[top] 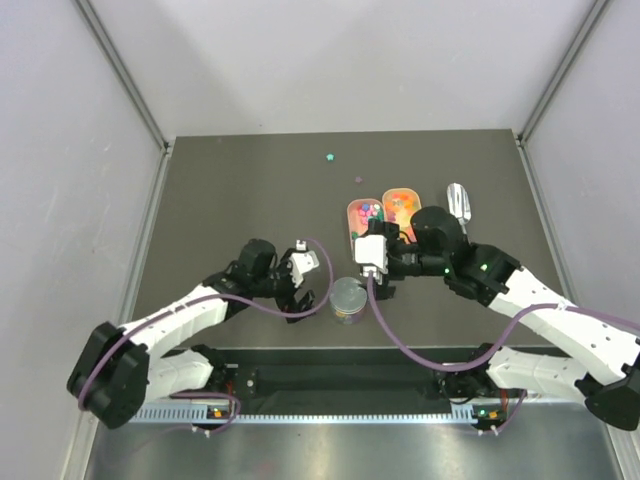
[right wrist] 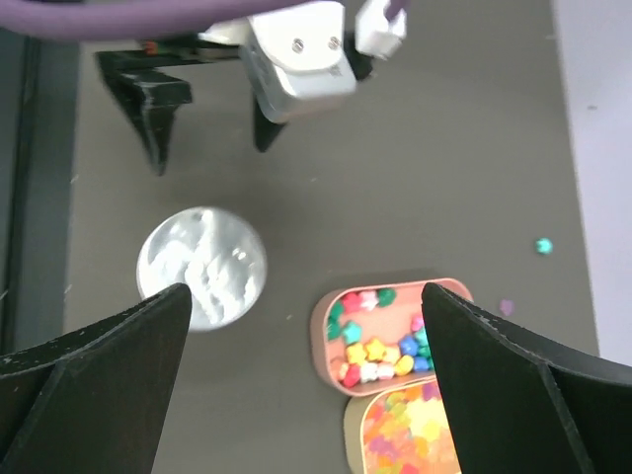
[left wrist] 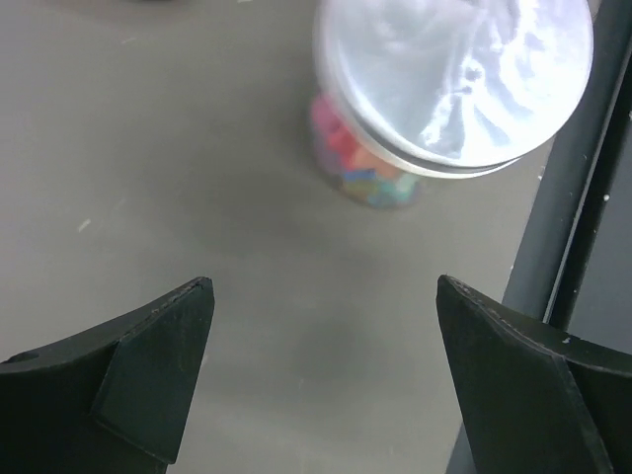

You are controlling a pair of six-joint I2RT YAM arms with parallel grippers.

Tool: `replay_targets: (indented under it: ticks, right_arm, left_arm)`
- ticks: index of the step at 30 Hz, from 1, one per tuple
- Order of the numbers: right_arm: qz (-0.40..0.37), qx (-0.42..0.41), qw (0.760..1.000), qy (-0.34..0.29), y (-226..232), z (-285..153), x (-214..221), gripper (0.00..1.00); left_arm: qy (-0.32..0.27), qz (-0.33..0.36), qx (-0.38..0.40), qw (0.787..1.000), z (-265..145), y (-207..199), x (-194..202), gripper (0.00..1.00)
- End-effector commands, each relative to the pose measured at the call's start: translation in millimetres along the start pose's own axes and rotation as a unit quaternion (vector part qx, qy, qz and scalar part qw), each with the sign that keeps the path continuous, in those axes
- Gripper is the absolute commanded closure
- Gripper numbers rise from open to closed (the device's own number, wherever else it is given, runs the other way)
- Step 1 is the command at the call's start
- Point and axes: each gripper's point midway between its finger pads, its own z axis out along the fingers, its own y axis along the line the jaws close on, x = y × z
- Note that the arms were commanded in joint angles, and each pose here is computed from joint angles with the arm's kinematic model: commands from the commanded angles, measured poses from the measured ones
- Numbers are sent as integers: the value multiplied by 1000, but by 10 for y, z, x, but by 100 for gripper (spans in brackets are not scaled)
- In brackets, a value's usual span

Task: Pack the candies
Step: Screw the bottle lid onto the packing bottle.

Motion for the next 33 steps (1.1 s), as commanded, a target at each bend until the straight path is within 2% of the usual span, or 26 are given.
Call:
replay_targets:
  ticks: [1,6,14,24,33]
  right_arm:
    - [-12,-87,996,4,316,-200,7,2]
    - [-5,-151,988,1,653,-197,248,2]
    - [14,-188,982,-1,665,-24,492,0]
    - [-44,-190,981,17,392,251,811,0]
    - [-25,-197,980,5,430,243,952,0]
  left_arm:
    - [-101,119,10,988,210,-19,-484,1]
    - [-96,125,47,986,434,-281,-397,1]
    - [-83,136,84,984,551,-572,-110,2]
    - [-94,126,69,985,854,-462,-146,1]
    - [-129,135,41,982,965,-398,-240,1]
